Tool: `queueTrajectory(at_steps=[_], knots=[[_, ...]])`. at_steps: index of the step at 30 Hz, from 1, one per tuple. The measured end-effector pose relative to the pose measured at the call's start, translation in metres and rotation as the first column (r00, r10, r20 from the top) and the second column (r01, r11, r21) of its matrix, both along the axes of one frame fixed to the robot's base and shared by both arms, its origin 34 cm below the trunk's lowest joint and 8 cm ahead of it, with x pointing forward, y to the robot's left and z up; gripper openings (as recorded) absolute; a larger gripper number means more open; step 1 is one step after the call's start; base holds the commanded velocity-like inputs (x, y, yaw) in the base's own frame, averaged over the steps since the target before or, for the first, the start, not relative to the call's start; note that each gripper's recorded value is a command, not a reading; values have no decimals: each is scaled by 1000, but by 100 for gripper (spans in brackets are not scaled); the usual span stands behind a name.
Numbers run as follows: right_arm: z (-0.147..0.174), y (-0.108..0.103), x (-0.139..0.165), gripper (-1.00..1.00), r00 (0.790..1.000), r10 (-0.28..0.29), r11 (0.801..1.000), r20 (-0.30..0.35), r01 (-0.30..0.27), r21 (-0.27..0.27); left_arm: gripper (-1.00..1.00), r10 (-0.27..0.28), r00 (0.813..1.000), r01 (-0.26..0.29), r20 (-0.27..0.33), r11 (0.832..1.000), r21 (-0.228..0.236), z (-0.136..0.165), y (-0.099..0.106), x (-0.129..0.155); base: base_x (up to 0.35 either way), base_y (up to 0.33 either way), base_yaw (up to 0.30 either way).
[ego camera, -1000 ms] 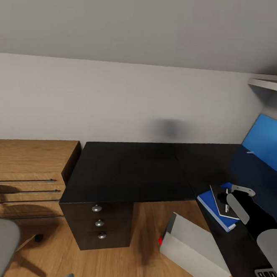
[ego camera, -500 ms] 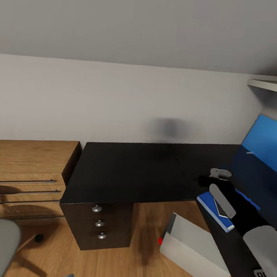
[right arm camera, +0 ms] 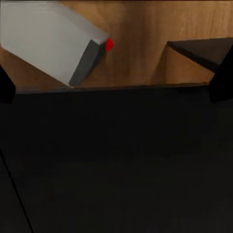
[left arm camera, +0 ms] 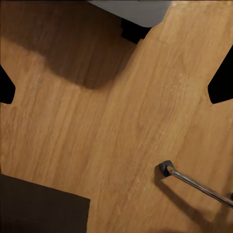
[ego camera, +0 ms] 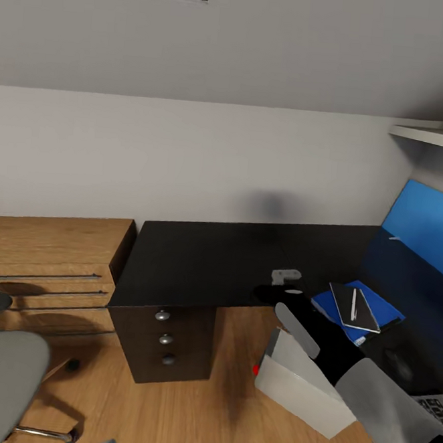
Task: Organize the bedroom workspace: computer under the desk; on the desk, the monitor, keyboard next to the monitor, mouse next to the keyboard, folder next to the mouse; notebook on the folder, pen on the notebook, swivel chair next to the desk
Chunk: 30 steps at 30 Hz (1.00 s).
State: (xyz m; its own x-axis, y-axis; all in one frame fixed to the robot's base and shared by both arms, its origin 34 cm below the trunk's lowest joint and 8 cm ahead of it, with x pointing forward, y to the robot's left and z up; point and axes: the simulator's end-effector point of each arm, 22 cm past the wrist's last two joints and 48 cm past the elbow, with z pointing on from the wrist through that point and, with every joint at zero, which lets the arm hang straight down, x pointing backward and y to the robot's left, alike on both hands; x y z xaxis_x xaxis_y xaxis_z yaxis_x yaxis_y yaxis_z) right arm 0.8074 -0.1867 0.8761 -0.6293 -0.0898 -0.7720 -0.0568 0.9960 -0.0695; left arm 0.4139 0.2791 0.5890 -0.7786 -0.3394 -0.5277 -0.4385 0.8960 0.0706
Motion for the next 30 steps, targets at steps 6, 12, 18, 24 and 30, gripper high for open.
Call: queueTrajectory(at_steps=[6,12,18,24,30], knots=[[-8,14,-8,100,999,45,998,-8,-45,-38,100,-2,1000,2,-29,1000,11,-6,6,-11,-336,0,263],[-14,25,-15,100,996,87,994,-15,-88,-70,100,-1,999,2,-33,1000,18,-7,9,-12,-336,0,245],[-16,27,-16,100,995,96,992,-18,-97,-77,100,0,999,2,-35,999,34,-7,20,-14,-296,0,103],[-40,-14,-33,100,999,41,994,-34,-44,-97,100,23,998,-28,66,996,81,10,38,-4,-26,0,3],[-87,-20,-87,100,1000,11,998,-25,-12,-65,100,6,1000,-4,-29,998,64,2,33,-28,-1,0,0]])
